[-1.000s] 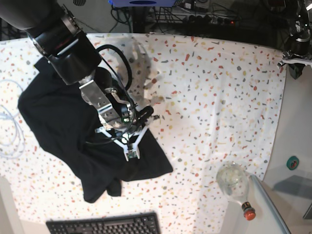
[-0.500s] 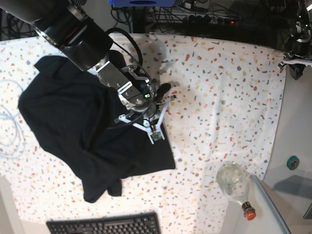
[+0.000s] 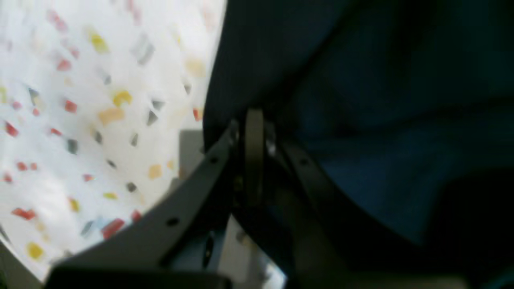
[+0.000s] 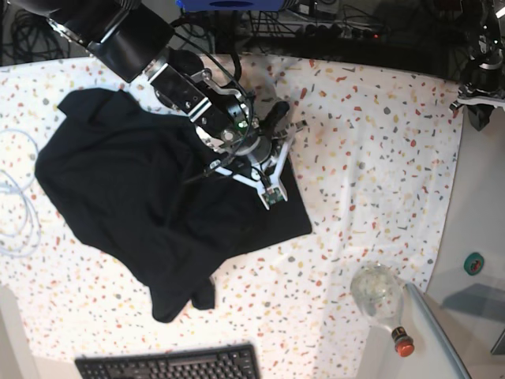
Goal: Layout the t-shirt on the table in an organized manner, then fold the t-shirt properly
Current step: 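Pull the t-shirt fabric with the right gripper to spread it flat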
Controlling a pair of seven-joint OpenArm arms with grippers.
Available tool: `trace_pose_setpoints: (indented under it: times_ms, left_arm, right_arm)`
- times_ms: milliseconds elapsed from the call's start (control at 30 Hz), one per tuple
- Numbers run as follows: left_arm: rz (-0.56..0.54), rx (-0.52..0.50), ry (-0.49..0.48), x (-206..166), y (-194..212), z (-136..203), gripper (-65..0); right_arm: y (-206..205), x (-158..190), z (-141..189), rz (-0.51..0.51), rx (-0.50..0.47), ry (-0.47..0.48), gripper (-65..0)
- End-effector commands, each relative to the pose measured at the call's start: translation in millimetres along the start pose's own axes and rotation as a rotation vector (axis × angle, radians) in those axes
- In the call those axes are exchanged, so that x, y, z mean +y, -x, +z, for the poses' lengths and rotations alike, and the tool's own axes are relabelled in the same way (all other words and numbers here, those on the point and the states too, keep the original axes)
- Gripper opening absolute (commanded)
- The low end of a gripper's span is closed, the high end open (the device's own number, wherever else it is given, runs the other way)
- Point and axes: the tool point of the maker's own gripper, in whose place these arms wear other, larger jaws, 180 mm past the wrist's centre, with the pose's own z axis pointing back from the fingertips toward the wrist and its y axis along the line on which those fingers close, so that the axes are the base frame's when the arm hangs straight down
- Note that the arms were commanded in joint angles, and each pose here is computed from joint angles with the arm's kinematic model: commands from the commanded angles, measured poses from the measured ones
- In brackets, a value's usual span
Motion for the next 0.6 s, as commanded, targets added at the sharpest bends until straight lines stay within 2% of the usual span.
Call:
trace_pose_setpoints:
  times_ms: [0, 100, 233, 467, 567]
  left_arm:
    - [-0.018, -0.037, 0.007, 2, -14, 0, -65.0]
    - [-0.018, -0.031, 0.004, 3, -12, 1, -65.0]
    - [-0.018, -0.036, 0.007, 2, -14, 1, -65.0]
    - [-0.019, -0.038, 0.007, 2, -15, 0, -65.0]
    - [-0.018, -0.04, 0.007, 2, -16, 0, -65.0]
  right_arm:
    - [-35, 7, 5, 0.003, -0.083, -0.019, -65.0]
    - [-70, 10, 6, 0.016, -0.141, -0.023, -65.0]
    - [-104, 1, -6, 0.051, -0.154, 0.01, -65.0]
    - [-123, -39, -28, 0.094, -0.188, 0.111, -65.0]
    - [-111, -60, -37, 0.098, -0.15, 0.157, -65.0]
